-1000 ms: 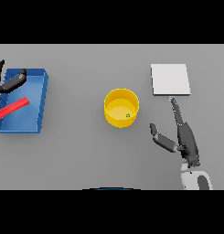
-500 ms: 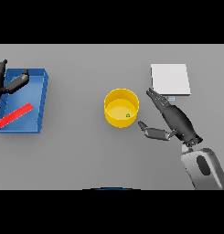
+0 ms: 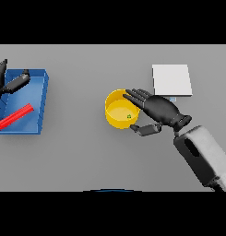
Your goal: Pick up the red beaker and tilt it to pour out 1 green nut into yellow bowl. Pick up the yellow bowl and place it on the metallic measuring scale.
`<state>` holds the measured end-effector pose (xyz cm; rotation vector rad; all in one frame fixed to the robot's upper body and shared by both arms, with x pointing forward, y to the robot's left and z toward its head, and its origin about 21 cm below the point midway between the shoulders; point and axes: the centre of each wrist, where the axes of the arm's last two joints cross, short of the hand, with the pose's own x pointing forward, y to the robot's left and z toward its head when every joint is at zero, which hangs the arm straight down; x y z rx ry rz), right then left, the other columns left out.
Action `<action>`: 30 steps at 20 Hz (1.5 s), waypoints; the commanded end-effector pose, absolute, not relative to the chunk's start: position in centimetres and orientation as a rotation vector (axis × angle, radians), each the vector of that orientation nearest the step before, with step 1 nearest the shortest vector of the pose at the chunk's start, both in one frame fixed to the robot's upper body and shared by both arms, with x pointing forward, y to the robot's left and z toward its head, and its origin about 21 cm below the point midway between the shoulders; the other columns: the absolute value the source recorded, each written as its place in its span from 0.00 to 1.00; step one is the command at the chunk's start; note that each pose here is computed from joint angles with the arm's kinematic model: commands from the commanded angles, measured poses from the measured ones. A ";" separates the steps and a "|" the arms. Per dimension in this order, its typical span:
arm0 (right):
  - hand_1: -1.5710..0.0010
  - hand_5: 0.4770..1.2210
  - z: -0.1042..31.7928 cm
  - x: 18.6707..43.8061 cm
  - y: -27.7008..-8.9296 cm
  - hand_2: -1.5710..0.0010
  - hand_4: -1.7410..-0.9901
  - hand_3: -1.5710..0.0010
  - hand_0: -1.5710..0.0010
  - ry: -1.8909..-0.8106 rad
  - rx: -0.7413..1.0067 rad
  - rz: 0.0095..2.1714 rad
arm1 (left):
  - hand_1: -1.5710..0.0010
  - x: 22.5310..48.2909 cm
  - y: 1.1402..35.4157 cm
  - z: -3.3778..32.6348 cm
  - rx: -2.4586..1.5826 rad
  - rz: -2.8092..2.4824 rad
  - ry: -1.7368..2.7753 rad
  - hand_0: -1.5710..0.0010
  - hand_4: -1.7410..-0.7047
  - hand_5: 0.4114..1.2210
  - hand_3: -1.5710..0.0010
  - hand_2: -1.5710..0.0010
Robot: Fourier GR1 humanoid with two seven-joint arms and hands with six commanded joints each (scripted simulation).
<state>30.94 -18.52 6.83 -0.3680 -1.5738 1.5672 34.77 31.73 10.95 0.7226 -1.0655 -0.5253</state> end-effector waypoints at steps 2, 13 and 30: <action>1.00 0.26 6.7 31.6 -17.7 1.00 0.62 1.00 1.00 -1.542 -0.348 1.644 | 1.00 35.0 31.7 10.9 0.724 -0.527 -1.066 1.00 0.91 0.38 1.00 1.00; 1.00 0.27 5.7 34.5 -14.8 1.00 0.63 1.00 1.00 -1.384 -0.248 1.877 | 1.00 34.8 32.3 11.4 0.732 -0.538 -1.077 1.00 0.91 0.40 1.00 1.00; 0.46 0.78 4.7 34.8 -12.9 0.48 0.28 0.62 0.43 -1.179 -0.260 2.042 | 1.00 34.8 32.4 11.5 0.728 -0.529 -1.090 1.00 0.91 0.39 1.00 1.00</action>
